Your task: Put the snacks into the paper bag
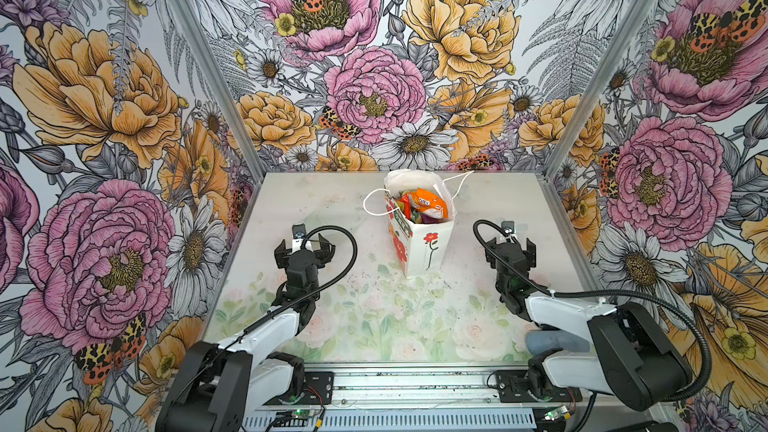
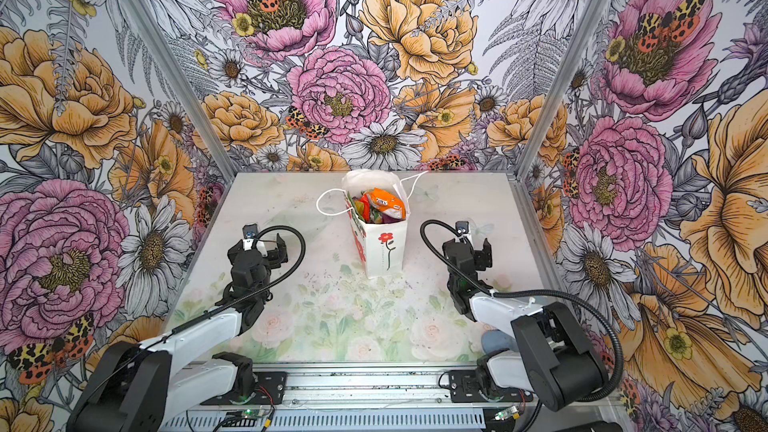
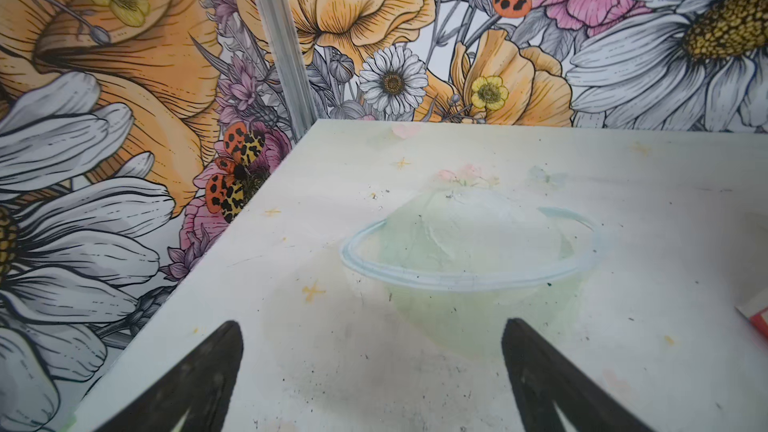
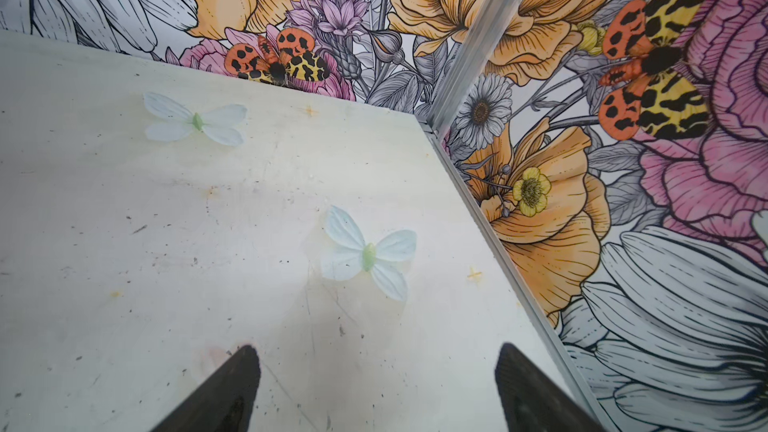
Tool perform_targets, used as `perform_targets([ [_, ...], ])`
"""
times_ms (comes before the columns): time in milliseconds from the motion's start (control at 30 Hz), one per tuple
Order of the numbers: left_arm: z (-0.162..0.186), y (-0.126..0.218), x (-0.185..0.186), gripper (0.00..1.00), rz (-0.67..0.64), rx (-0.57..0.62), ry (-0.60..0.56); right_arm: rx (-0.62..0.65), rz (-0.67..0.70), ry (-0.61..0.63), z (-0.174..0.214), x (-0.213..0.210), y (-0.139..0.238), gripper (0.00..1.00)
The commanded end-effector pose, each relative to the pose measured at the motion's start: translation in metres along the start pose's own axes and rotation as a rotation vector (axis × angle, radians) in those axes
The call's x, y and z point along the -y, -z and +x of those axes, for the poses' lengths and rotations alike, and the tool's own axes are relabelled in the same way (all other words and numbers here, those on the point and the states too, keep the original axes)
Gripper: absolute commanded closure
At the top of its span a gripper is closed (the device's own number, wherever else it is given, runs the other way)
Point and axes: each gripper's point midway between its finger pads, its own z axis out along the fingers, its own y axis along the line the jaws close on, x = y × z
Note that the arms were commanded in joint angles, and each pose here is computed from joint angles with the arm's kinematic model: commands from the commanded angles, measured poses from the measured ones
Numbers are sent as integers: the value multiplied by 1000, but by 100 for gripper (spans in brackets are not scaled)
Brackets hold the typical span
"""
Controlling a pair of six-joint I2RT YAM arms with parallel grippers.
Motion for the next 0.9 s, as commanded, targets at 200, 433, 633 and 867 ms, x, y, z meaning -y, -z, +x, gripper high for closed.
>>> perform_targets([
  [200, -20, -19, 29, 1, 204, 153, -56, 147, -118, -35, -29, -9, -9, 9],
  [433, 5, -45, 15, 1, 244, 111, 73, 157, -138, -82, -23, -2, -25, 7],
  [633, 6, -66, 3, 1, 210, 43, 138, 120, -195, -227, -8, 15, -54, 8],
  [867, 5, -65, 3, 1, 207, 45, 136, 76, -208, -244, -2, 17, -56, 0],
])
